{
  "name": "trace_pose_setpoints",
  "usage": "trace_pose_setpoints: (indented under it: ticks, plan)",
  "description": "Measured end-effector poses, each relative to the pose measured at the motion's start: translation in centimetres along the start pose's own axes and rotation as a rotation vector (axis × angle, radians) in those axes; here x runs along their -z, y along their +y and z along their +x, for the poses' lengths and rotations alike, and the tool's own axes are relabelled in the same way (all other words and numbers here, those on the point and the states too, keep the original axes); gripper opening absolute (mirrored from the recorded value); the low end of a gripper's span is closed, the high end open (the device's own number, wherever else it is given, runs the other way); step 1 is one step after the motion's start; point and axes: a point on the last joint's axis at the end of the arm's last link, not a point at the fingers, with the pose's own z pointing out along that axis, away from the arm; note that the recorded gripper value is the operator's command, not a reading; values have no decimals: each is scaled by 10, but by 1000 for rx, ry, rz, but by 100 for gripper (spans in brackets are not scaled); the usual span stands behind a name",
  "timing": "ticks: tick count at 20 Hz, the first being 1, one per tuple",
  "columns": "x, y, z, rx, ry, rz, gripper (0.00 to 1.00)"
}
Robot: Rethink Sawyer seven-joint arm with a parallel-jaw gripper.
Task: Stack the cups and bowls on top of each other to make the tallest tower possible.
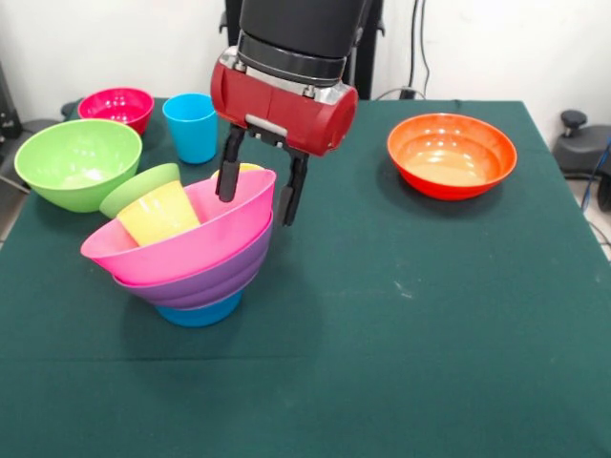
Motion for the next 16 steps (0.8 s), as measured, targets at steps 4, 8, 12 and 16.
trace_pose_setpoints:
  ticks: [4, 8, 12, 16]
  plan:
    - [2, -4, -2, -13, 32, 8, 100]
    - [3, -9, -10, -33, 90, 27, 100]
    - [-8, -9, -13, -57, 131, 41, 100]
    - [-20, -7, -10, -65, 141, 45, 100]
